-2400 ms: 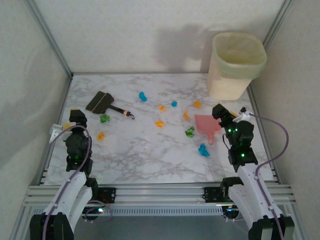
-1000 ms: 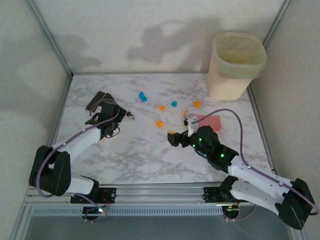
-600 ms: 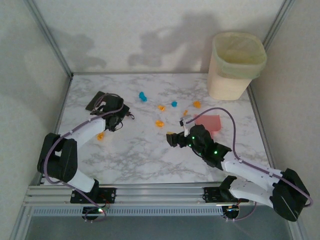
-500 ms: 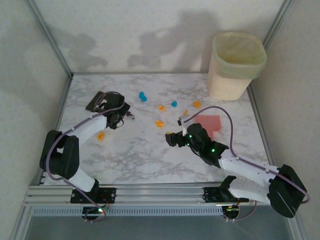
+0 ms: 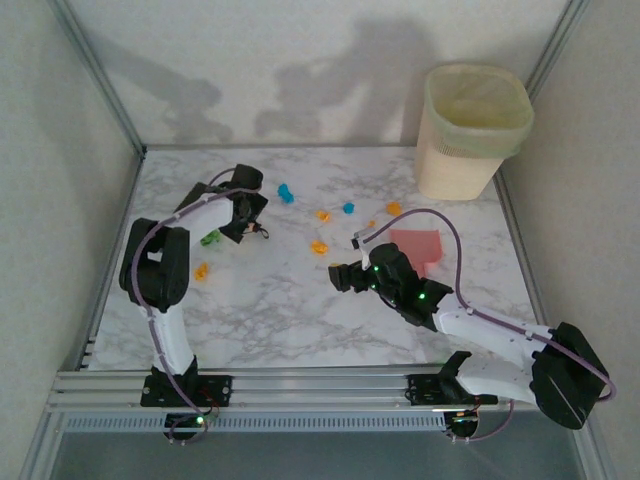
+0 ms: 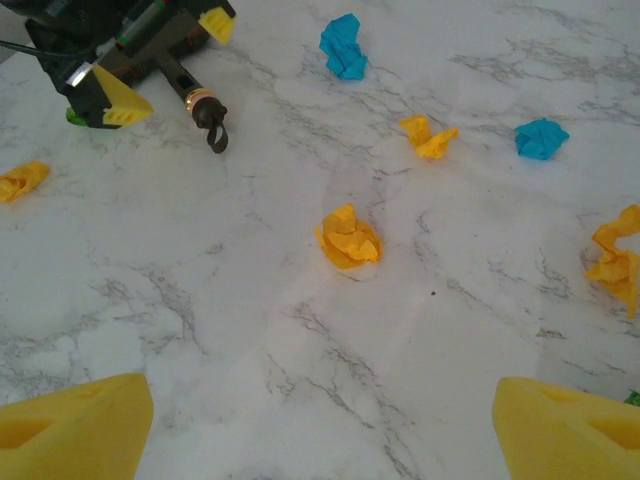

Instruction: Sweep away the paper scraps from the table

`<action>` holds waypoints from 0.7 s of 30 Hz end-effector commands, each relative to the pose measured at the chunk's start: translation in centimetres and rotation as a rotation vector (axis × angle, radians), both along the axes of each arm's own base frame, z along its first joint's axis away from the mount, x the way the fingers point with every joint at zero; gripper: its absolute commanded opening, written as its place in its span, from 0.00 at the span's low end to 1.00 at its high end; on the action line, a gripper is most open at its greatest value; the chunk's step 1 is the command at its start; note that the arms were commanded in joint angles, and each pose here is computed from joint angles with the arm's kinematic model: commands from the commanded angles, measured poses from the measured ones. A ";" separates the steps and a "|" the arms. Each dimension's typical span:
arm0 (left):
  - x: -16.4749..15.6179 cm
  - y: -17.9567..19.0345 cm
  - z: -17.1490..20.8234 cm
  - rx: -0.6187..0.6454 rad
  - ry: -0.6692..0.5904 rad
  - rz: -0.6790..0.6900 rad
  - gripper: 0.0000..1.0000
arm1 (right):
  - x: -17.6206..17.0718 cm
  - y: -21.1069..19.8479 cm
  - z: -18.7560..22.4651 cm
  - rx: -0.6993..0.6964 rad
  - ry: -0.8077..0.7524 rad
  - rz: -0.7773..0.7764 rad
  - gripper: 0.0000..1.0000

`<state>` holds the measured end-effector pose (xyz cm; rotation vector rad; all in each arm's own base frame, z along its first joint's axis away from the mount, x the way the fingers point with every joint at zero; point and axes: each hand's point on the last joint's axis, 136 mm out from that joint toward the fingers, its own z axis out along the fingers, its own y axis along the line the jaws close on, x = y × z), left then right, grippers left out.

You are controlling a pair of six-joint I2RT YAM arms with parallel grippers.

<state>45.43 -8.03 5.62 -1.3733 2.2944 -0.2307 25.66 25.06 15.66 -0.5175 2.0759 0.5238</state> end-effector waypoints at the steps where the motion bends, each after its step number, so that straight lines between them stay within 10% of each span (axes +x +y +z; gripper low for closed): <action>1: -0.8 2.3 -1.2 0.054 0.074 0.057 0.91 | 0.4 -0.2 1.9 0.027 -0.033 -0.021 0.89; 21: 0.8 1.7 -2.7 0.086 0.098 -0.023 0.62 | 0.2 -0.1 2.3 0.040 -0.034 -0.014 0.89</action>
